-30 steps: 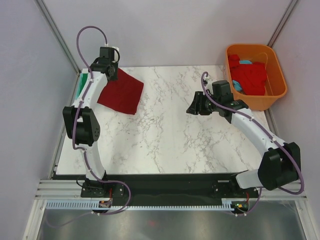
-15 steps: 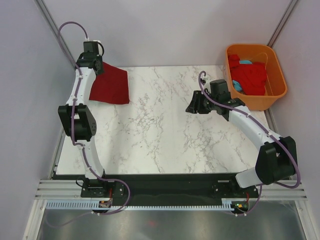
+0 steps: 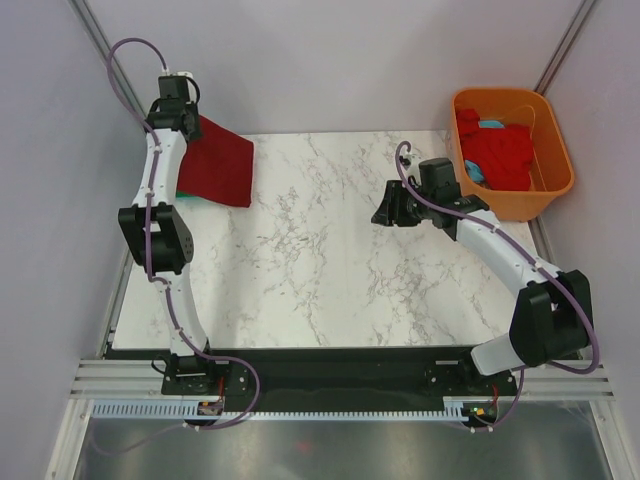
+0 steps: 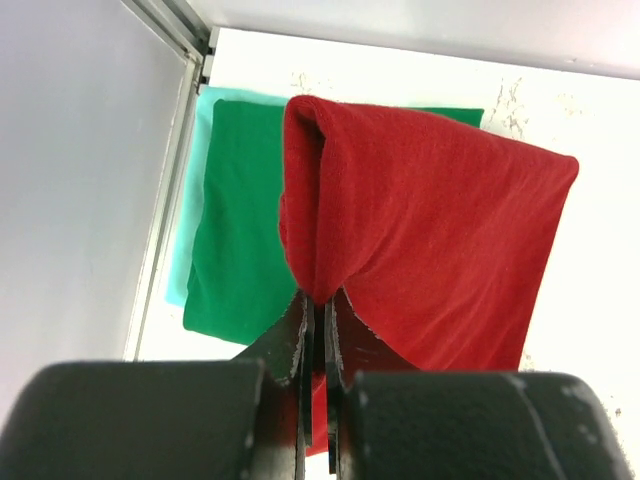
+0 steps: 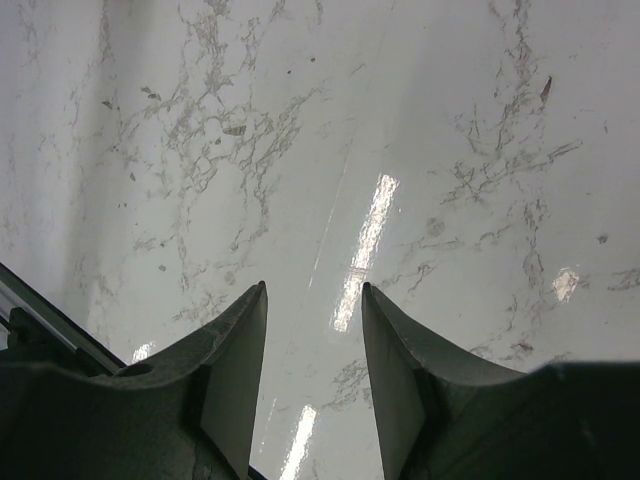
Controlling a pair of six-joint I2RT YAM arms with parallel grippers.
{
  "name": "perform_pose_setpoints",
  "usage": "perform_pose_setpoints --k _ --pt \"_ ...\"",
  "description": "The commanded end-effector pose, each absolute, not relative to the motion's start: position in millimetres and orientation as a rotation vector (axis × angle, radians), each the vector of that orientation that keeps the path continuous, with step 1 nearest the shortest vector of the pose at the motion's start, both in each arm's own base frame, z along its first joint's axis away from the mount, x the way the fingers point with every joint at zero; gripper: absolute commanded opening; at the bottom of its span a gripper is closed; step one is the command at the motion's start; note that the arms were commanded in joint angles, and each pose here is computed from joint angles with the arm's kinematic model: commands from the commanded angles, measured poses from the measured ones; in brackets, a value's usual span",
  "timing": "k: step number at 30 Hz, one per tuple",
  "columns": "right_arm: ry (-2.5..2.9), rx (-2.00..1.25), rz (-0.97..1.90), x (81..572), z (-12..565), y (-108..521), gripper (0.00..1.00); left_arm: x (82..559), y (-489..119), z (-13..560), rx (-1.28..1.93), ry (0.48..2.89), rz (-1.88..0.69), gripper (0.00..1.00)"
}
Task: Fold and stack the t-shirts
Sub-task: Neatly place the folded tshirt to the corner
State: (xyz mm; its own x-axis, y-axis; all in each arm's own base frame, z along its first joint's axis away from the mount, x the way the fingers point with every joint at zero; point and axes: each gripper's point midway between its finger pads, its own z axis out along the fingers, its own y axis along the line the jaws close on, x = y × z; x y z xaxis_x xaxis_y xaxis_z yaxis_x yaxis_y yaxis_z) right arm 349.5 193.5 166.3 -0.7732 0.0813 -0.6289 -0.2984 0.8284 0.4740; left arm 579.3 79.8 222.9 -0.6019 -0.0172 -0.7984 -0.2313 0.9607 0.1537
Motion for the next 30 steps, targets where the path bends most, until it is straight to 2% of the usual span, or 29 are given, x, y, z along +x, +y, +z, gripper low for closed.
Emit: perform_pose_setpoints --k 1,11,19,21,24,25,28,30 --pt "2.275 -0.182 0.743 365 184 196 0.51 587 94 267 -0.172 2.085 0.350 0.02" --pt "2.294 -0.172 0.735 370 175 195 0.51 596 125 265 -0.203 2.066 0.347 0.02" --pt "2.327 -0.152 0.709 372 160 190 0.51 613 151 220 -0.280 2.098 0.443 0.02" --pt "2.338 -0.152 0.704 372 156 190 0.51 608 168 211 -0.338 2.099 0.560 0.09" --pt "2.350 -0.151 0.704 370 151 190 0.51 602 196 196 -0.437 2.094 0.679 0.34" --pt "2.349 -0.148 0.706 370 151 189 0.51 601 199 194 -0.464 2.088 0.689 0.46" --pt "2.344 -0.156 0.709 369 154 190 0.51 598 204 193 -0.500 2.080 0.710 0.55" --pt "2.346 -0.162 0.710 366 157 190 0.51 595 194 195 -0.470 2.102 0.650 0.56"
